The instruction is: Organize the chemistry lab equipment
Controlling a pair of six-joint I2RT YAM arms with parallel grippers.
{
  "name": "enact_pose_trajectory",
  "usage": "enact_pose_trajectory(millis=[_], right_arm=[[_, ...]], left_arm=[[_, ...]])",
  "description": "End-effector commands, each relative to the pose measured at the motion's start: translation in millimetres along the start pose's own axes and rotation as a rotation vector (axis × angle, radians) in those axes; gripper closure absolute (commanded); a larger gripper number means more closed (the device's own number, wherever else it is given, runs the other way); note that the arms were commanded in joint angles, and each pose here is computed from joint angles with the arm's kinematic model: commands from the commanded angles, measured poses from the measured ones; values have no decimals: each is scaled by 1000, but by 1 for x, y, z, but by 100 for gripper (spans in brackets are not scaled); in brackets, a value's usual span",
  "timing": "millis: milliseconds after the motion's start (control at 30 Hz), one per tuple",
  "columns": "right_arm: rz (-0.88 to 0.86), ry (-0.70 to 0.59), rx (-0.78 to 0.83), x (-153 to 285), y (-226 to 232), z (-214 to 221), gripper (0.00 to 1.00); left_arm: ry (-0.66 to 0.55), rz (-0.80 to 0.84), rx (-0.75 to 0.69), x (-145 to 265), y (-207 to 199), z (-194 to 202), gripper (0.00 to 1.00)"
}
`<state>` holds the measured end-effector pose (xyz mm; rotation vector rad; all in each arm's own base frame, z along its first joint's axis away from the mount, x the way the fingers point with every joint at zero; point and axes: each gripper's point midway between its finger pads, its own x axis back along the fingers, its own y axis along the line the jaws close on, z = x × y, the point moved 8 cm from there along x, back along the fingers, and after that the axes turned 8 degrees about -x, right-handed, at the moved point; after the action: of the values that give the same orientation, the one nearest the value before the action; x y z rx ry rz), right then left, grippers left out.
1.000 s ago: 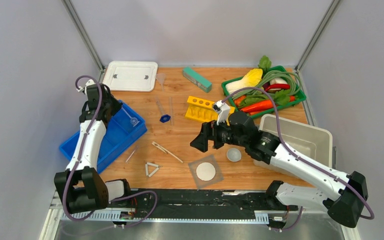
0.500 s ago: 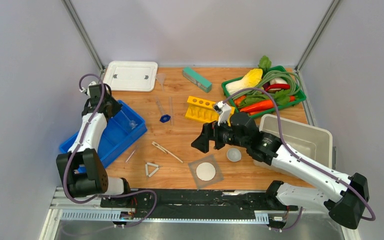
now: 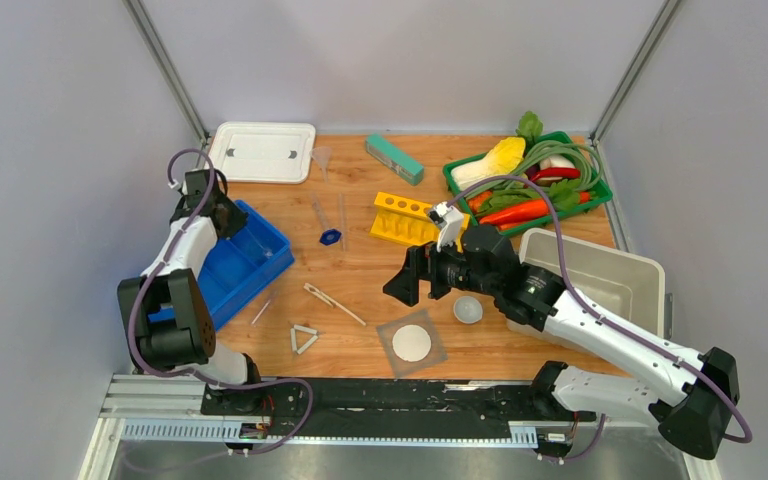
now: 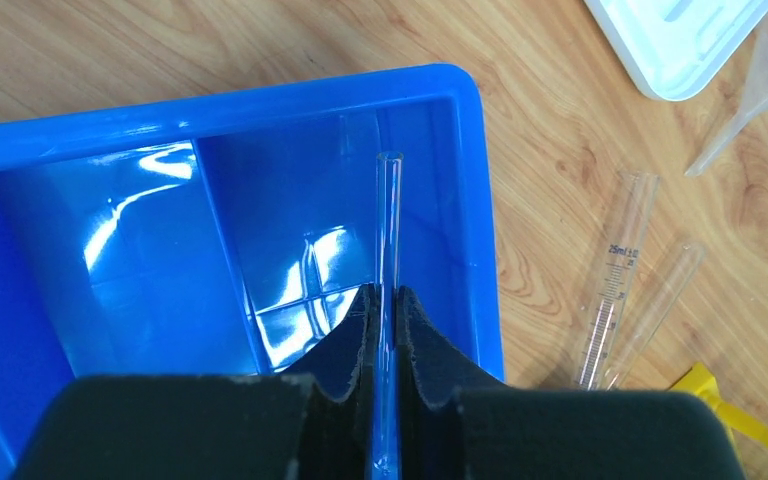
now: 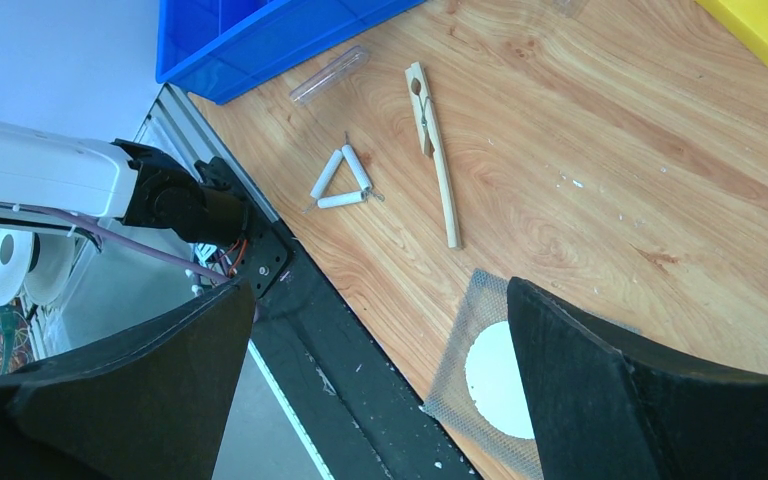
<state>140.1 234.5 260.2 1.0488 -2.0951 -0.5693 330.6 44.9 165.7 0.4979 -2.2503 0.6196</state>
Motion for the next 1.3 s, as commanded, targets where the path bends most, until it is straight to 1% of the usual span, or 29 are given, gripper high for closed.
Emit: enact_pose_trajectory(millis=[0, 200, 433, 533, 667, 767, 867, 967, 1067, 1133, 1200, 1267], right_arm=[[-5, -32, 33, 2, 4, -6, 0], [17, -42, 42, 3, 4, -10, 0], [36, -34, 41, 2, 3, -10, 0], [43, -34, 40, 2, 3, -12, 0], [73, -29, 27, 0, 1, -13, 0], [125, -22, 4, -4, -4, -11, 0], [143, -11, -4, -8, -7, -9, 0], [175, 8, -8, -14, -15, -4, 1], [186, 33, -17, -22, -19, 1, 5], [183, 51, -24, -28, -21, 3, 10], [192, 72, -30, -35, -24, 6, 17], [231, 88, -44, -41, -31, 10, 25]], left_arm=[[-13, 16, 2, -7, -2, -7, 88], [26, 2, 3, -17, 1, 0, 86], [40, 2, -7, -16, 1, 1, 72], [36, 33, -12, -7, -3, -3, 63], [7, 81, -14, 14, -11, -13, 60], [-37, 136, -24, 39, -17, -22, 59], [-70, 207, -60, 68, -24, -28, 57], [-93, 315, -99, 99, -30, -27, 55], [-115, 441, -151, 130, -34, -15, 54], [-105, 514, -181, 144, -33, -1, 53], [-85, 593, -200, 155, -31, 18, 52], [-57, 671, -241, 163, -29, 42, 48]])
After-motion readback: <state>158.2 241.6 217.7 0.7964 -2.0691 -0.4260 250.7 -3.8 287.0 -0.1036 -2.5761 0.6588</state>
